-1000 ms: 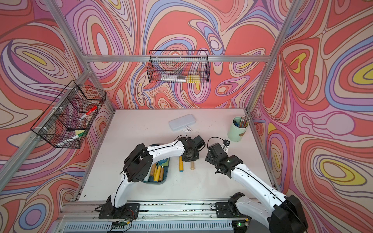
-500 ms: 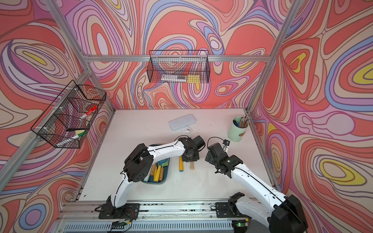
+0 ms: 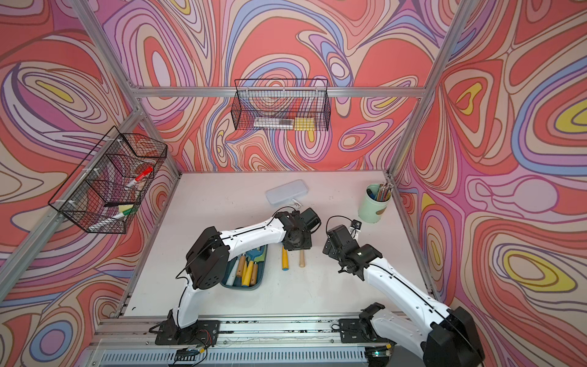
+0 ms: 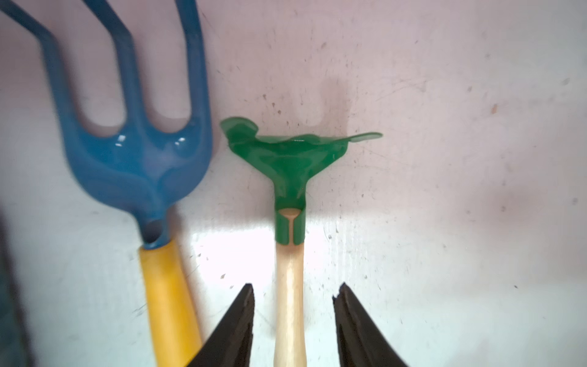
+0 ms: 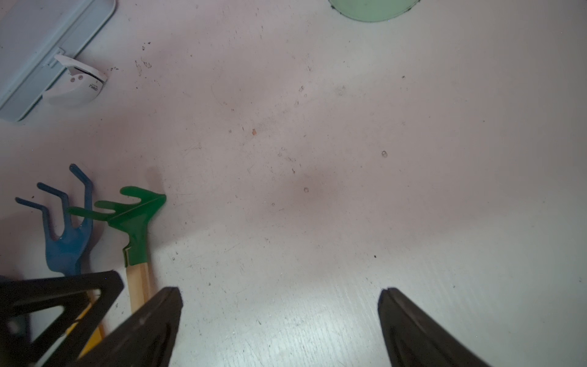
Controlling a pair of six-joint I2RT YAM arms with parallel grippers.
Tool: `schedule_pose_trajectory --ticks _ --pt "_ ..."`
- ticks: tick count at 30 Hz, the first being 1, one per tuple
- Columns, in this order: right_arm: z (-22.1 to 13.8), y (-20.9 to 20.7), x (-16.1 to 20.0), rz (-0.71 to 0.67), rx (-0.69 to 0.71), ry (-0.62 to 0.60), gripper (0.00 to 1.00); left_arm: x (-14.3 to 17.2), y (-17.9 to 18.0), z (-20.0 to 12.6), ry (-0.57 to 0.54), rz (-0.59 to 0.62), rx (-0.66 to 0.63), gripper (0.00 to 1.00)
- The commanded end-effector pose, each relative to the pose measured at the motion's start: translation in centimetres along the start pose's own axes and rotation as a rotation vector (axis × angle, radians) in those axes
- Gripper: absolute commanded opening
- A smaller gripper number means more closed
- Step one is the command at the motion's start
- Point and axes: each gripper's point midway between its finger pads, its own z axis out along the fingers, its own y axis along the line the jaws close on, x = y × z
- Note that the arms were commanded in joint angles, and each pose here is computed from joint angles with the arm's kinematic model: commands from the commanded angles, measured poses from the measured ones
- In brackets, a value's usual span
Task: Take the hand rake out of the storage box
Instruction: Place the rake at the center of the board, then pick up the rake from the storage box.
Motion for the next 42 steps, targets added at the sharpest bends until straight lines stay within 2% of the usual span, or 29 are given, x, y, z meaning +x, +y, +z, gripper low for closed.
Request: schedule_pose_trajectory --ticks 1,10,17,25,31,42 --pt "0.2 0.0 -0.2 -0.014 0.008 -0.008 0.98 -1.6 2.6 -3.9 -0.053 0.05 -0.05 0.46" --pt "0.6 1.7 -0.5 -0.094 -0.057 0.0 0.98 -1.3 12.8 -9.6 -0.099 0.048 -0.153 0.44" --pt "1.5 3.8 0.3 -0.108 -0.114 0.035 0.97 1.4 19.1 -8.6 -0.002 0.021 -0.222 0.4" --pt "1.6 4.8 0.4 -0.126 -0.126 0.047 0.96 3.8 22.3 -5.8 0.066 -0.027 -0.281 0.36" --pt "1.7 4.8 0.8 -0.13 -0.123 0.057 0.96 5.1 22.9 -4.4 0.109 -0.055 -0.249 0.35" --pt "2.1 5.3 1.1 -0.133 -0.125 0.067 0.96 6.1 23.0 -5.1 0.122 -0.08 -0.224 0.35"
